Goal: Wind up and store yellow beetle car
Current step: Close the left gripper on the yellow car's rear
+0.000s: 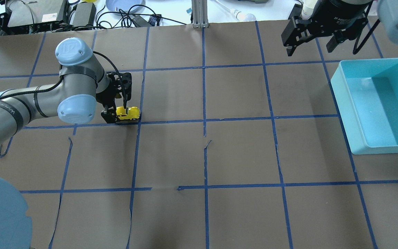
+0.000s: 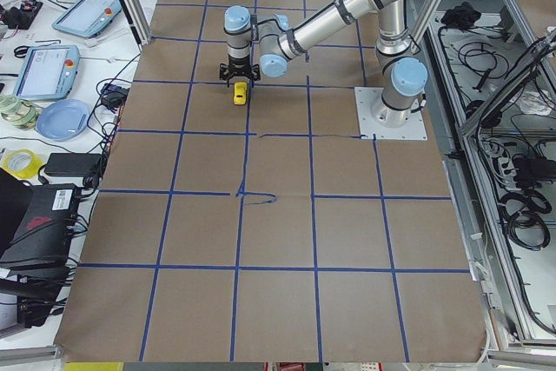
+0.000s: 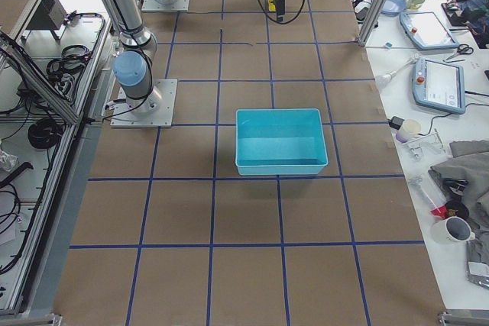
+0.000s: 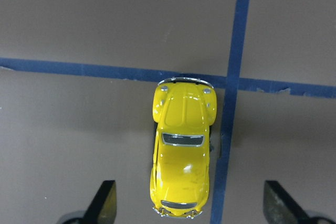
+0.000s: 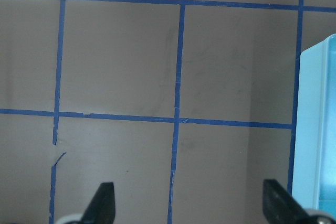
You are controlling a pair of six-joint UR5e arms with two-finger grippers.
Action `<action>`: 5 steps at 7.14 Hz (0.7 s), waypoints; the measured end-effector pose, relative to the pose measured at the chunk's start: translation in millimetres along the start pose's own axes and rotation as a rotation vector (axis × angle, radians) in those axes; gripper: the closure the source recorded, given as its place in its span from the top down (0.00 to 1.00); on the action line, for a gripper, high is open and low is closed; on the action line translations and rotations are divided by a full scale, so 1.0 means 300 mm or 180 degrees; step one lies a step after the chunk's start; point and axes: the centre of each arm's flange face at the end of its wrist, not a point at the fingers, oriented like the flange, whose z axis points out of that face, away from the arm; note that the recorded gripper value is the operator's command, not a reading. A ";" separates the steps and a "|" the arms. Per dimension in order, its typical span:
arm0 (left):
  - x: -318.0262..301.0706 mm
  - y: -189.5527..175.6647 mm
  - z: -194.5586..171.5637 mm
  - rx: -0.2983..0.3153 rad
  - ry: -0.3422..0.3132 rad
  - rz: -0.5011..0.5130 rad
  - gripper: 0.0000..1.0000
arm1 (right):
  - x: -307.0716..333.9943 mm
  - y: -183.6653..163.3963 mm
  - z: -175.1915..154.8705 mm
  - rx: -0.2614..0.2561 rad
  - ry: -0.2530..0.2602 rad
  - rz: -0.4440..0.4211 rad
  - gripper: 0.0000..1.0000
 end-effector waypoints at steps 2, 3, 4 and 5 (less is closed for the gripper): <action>-0.017 -0.005 0.052 0.0045 -0.0023 0.0017 0.98 | 0.000 0.000 0.000 0.0000 0.0000 0.0001 1.00; -0.021 -0.006 0.071 0.0058 -0.0020 0.0011 0.97 | 0.000 0.001 -0.001 0.0001 0.0001 0.0002 1.00; -0.022 -0.007 0.079 0.0065 -0.0014 0.0009 0.94 | 0.000 0.001 -0.001 0.0002 0.0001 0.0002 1.00; -0.021 -0.007 0.082 0.0067 -0.0003 0.0003 0.90 | 0.000 0.001 -0.001 0.0002 0.0001 0.0002 1.00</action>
